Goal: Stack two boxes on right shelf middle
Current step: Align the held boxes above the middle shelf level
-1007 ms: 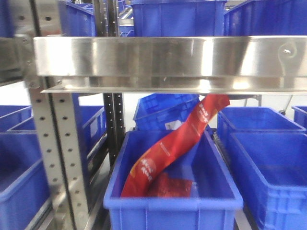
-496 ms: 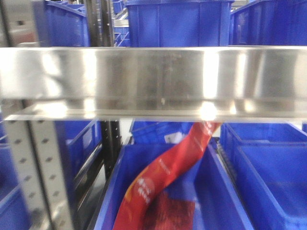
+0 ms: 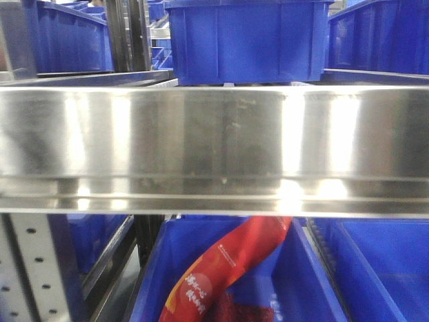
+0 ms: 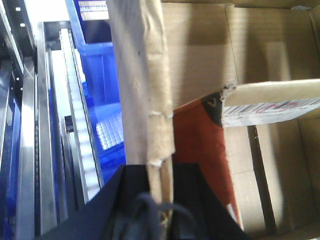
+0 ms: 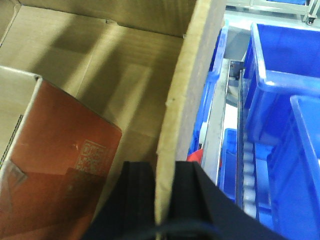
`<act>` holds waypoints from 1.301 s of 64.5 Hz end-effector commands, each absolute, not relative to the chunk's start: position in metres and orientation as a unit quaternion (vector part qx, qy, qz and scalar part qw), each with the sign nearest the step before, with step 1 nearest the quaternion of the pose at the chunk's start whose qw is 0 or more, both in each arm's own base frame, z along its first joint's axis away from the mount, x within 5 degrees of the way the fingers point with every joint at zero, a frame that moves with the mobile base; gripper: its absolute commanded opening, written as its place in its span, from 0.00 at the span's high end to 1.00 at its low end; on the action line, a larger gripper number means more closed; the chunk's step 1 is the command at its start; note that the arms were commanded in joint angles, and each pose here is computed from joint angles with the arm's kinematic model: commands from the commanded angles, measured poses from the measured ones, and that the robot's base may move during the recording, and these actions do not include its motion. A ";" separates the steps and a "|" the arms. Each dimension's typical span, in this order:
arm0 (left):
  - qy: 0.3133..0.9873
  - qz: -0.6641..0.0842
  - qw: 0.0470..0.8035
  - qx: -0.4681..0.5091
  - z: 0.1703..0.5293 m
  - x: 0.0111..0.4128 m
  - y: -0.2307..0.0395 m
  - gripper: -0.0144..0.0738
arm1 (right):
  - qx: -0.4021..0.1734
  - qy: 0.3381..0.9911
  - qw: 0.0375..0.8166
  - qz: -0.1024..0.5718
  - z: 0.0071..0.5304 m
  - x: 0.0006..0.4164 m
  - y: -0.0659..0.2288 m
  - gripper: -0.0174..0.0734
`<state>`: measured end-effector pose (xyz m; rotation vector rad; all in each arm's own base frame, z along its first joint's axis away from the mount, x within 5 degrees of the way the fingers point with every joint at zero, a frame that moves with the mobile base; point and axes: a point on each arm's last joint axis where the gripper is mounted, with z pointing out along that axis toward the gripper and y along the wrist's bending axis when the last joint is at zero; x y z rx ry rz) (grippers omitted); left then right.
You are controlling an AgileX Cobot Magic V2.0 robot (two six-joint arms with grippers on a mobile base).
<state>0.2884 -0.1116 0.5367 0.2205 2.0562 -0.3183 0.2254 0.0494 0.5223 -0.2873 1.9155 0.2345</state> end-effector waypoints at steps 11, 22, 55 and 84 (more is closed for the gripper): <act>0.829 -0.128 0.537 0.086 0.548 0.286 -0.108 0.96 | -0.122 0.793 0.590 0.088 0.532 0.220 0.046 0.98; 0.829 -0.128 0.537 0.086 0.548 0.286 -0.108 0.96 | -0.122 0.793 0.590 0.088 0.532 0.220 0.046 0.98; 0.829 -0.128 0.537 0.086 0.548 0.286 -0.108 0.96 | -0.122 0.793 0.590 0.088 0.532 0.220 0.046 0.98; 0.829 -0.128 0.537 0.086 0.548 0.286 -0.108 0.96 | -0.122 0.793 0.590 0.088 0.532 0.220 0.046 0.98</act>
